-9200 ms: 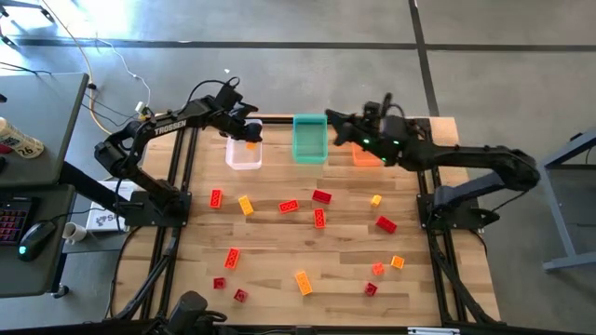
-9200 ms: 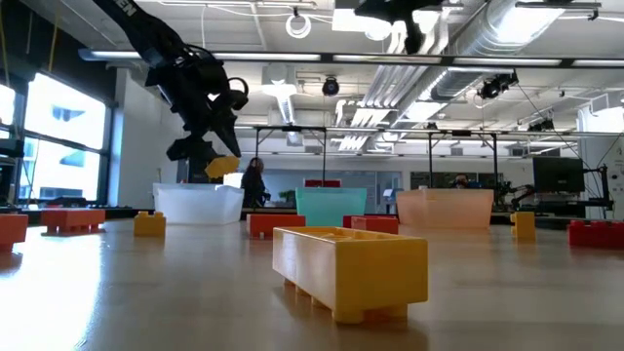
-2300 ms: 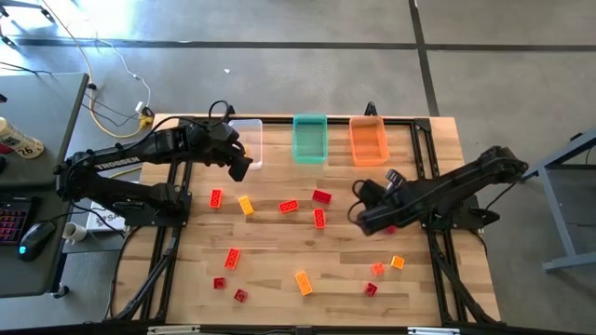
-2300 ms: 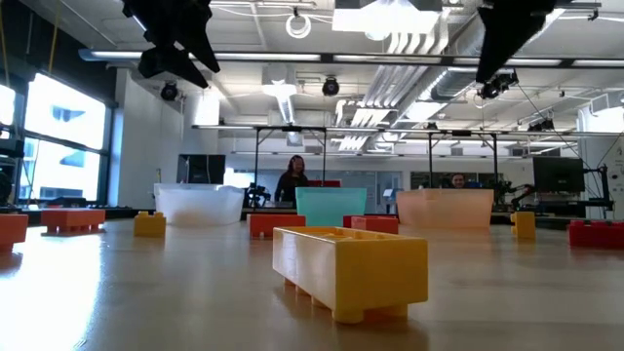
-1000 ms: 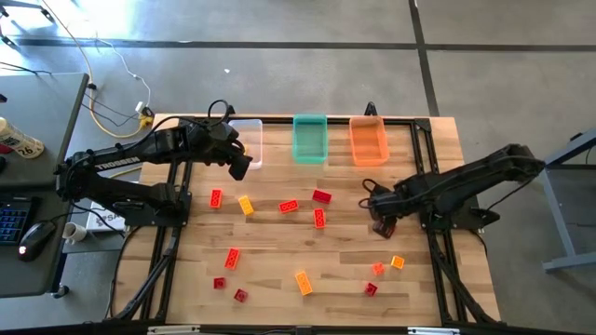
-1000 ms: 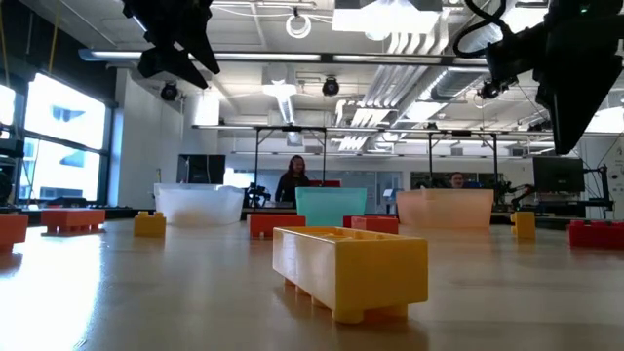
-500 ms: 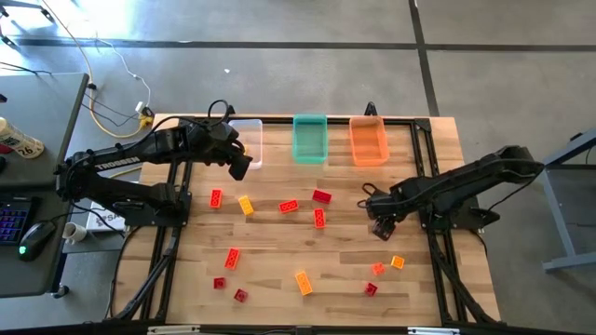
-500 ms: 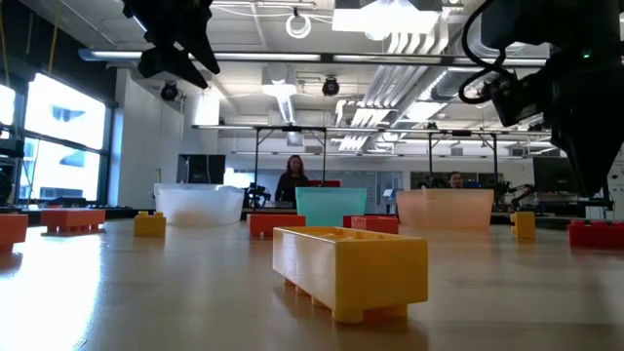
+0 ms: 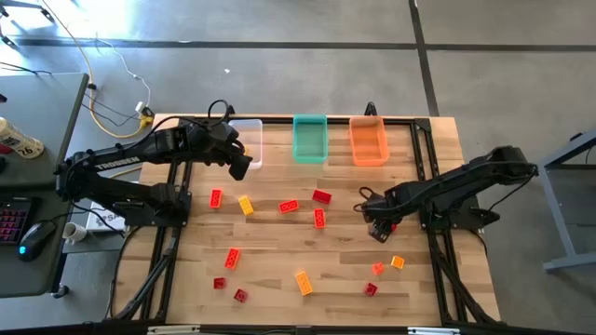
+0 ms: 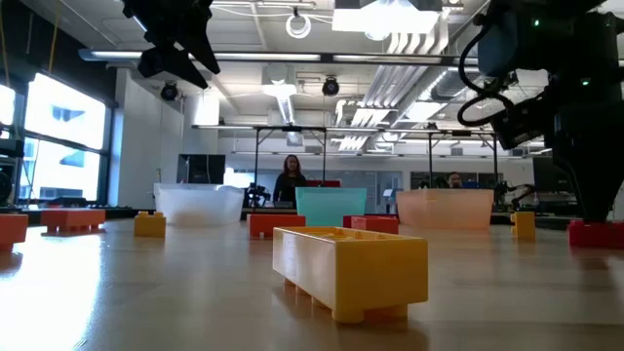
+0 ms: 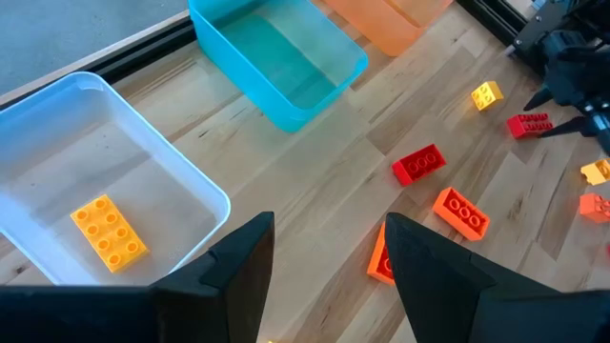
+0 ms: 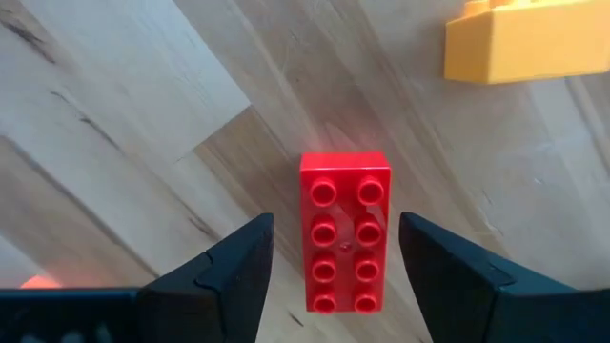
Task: Sort & place blocks by color
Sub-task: Put the red game piece into the orange bin
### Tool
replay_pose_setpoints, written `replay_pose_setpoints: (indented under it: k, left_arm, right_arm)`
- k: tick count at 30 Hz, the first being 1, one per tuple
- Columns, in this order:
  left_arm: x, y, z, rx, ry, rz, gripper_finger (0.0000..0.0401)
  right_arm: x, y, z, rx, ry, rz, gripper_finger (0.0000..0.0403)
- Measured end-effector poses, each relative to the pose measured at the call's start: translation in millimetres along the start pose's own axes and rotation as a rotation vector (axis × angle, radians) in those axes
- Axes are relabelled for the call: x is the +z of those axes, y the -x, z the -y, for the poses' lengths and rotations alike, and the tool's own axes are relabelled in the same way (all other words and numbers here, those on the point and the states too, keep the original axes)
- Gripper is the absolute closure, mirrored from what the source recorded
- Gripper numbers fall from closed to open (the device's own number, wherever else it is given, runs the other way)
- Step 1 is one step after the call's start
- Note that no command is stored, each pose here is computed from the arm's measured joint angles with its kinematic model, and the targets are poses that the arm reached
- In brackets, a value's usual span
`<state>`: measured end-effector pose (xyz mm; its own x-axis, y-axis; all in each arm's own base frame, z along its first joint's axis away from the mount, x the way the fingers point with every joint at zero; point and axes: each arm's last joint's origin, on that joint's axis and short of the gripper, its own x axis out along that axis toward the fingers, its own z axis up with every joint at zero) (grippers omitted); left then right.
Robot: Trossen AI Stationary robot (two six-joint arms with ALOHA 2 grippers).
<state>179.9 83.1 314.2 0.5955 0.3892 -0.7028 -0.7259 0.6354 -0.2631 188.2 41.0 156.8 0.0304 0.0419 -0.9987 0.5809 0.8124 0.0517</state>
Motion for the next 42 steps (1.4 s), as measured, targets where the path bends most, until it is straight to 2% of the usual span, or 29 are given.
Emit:
replay_pose_setpoints:
  k: [6, 9, 16, 27, 33, 42]
  left_arm:
    - [0, 0, 0, 0.000, 0.000, 0.000, 0.0213]
    - [0, 0, 0, 0.000, 0.000, 0.000, 0.0213]
    - [0, 0, 0, 0.000, 0.000, 0.000, 0.0213]
    - [0, 0, 0, 0.000, -0.013, 0.000, 0.0213]
    - [0, 0, 0, -0.001, -0.093, 0.002, 0.0213]
    - [2, 0, 1, -0.009, -0.198, 0.024, 0.0213]
  right_arm:
    - [3, -15, -4, -0.036, -0.004, -0.070, 0.0188]
    - [3, -21, -5, -0.036, -0.006, -0.111, 0.0201]
    - [3, -21, -6, -0.015, -0.053, -0.129, 0.0290]
    - [3, -11, -9, 0.081, -0.189, -0.125, 0.0291]
    - [6, 8, -12, 0.172, -0.304, -0.025, 0.0291]
    - [33, 57, -18, 0.205, -0.381, 0.285, 0.0291]
